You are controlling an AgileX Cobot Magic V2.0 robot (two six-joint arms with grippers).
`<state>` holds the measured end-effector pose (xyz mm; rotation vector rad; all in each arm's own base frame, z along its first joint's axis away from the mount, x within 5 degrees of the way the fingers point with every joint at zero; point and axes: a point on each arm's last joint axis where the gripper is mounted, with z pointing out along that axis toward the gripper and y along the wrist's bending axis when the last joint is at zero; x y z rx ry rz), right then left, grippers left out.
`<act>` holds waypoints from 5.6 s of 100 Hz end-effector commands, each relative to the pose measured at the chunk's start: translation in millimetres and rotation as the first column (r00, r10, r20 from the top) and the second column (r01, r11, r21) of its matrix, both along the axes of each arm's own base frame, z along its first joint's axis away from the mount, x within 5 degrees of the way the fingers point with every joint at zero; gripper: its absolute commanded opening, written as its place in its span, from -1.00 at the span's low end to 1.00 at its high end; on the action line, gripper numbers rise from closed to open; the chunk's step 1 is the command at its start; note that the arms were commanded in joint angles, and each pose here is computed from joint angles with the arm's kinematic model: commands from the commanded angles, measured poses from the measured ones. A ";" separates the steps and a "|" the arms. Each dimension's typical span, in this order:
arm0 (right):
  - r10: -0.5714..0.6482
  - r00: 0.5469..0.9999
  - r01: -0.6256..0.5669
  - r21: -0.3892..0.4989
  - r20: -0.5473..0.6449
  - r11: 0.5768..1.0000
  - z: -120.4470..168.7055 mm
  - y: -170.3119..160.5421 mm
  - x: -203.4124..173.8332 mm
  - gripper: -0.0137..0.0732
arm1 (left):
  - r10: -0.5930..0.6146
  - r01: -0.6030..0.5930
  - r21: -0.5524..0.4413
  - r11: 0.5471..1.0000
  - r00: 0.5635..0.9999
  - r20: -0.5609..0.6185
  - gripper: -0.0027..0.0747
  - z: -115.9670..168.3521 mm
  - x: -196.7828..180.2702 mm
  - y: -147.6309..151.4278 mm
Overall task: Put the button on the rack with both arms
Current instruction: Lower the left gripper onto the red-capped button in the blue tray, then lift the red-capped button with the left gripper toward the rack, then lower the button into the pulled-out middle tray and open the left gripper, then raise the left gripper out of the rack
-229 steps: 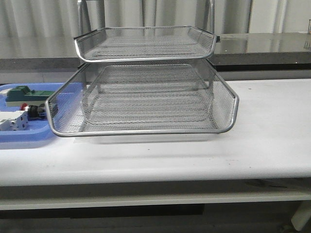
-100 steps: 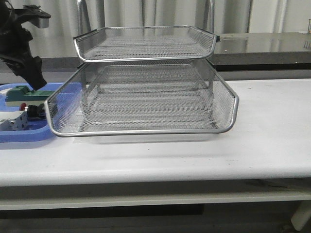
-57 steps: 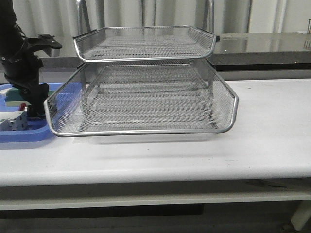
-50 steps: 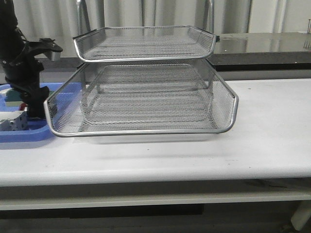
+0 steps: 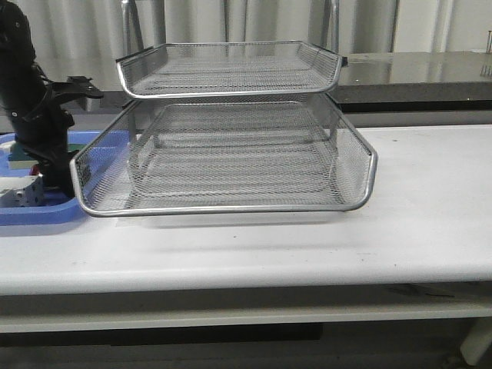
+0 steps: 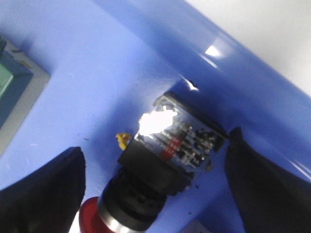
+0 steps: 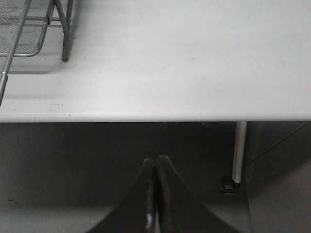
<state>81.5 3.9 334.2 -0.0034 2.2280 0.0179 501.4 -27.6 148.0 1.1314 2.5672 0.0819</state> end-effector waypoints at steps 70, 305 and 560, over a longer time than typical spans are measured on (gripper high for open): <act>0.005 0.996 -0.004 -0.013 0.084 1.000 12.3 -0.9 2.6 -0.84 | 0.057 -0.056 -0.018 0.998 0.998 0.029 -0.98 99.7 0.1 -1.8; 0.003 0.997 -0.002 -0.015 0.076 1.000 11.7 -1.1 2.2 -0.84 | -0.303 0.291 -0.131 0.948 0.950 -0.082 -0.94 148.9 -155.9 -234.7; 0.002 0.997 -0.001 -0.016 0.071 1.000 11.3 -1.3 1.9 -0.84 | 0.594 -0.151 -0.637 0.756 0.567 0.570 0.20 183.4 -381.8 14.7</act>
